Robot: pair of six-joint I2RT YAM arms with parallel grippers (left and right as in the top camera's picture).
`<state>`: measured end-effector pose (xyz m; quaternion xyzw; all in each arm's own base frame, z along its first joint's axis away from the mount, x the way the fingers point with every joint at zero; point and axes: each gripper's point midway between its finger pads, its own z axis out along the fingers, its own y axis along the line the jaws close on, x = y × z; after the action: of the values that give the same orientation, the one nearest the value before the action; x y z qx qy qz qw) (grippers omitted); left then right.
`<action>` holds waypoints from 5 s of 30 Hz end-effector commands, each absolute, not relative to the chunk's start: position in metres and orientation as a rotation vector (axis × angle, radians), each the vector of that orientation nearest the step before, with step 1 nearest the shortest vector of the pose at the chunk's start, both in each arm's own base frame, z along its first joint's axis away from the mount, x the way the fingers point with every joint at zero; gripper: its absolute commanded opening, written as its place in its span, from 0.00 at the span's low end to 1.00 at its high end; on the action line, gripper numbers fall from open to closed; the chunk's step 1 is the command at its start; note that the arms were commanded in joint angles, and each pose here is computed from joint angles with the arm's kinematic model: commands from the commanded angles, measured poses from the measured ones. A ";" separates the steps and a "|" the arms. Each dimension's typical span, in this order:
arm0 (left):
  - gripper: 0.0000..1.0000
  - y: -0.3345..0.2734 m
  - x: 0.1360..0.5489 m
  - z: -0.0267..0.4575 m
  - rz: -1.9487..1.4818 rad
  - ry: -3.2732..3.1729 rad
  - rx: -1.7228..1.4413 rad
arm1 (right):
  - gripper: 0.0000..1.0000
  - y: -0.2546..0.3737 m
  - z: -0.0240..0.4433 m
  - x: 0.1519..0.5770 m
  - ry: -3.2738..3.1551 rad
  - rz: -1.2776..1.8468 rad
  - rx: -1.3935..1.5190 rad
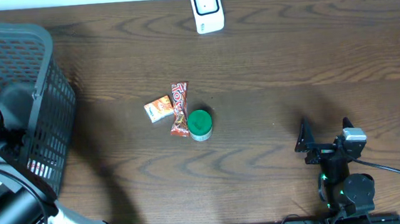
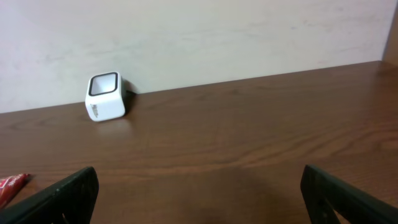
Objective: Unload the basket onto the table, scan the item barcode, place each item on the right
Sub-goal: 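Lift the white Panadol box upright out of the basket with left gripper, then carry the Panadol box over the table and set it right of the tub, then retract the left arm to the basket side and move right arm forward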
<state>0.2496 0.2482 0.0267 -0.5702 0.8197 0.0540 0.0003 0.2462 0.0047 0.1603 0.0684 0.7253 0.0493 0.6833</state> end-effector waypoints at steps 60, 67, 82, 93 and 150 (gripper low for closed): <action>0.47 -0.115 0.361 0.345 -0.681 2.549 -0.216 | 0.99 0.004 0.160 0.246 1.624 0.097 0.149; 0.47 -0.232 0.353 0.266 -0.597 2.736 0.413 | 0.99 0.004 0.160 0.246 1.624 0.097 0.149; 0.47 -0.317 0.330 0.102 -0.477 2.791 1.328 | 0.99 0.004 0.160 0.246 1.624 0.097 0.149; 0.47 -0.328 0.333 0.053 -0.464 2.653 1.637 | 0.99 0.004 0.160 0.246 1.624 0.097 0.149; 0.94 0.129 0.304 0.519 0.254 1.566 -0.735 | 0.99 -0.006 0.163 0.246 1.607 0.052 0.192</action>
<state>0.3058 0.1257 0.5381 -0.3036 0.6900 0.1190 0.6462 0.2460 -0.0025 0.1620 0.0818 0.7215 0.0336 0.6867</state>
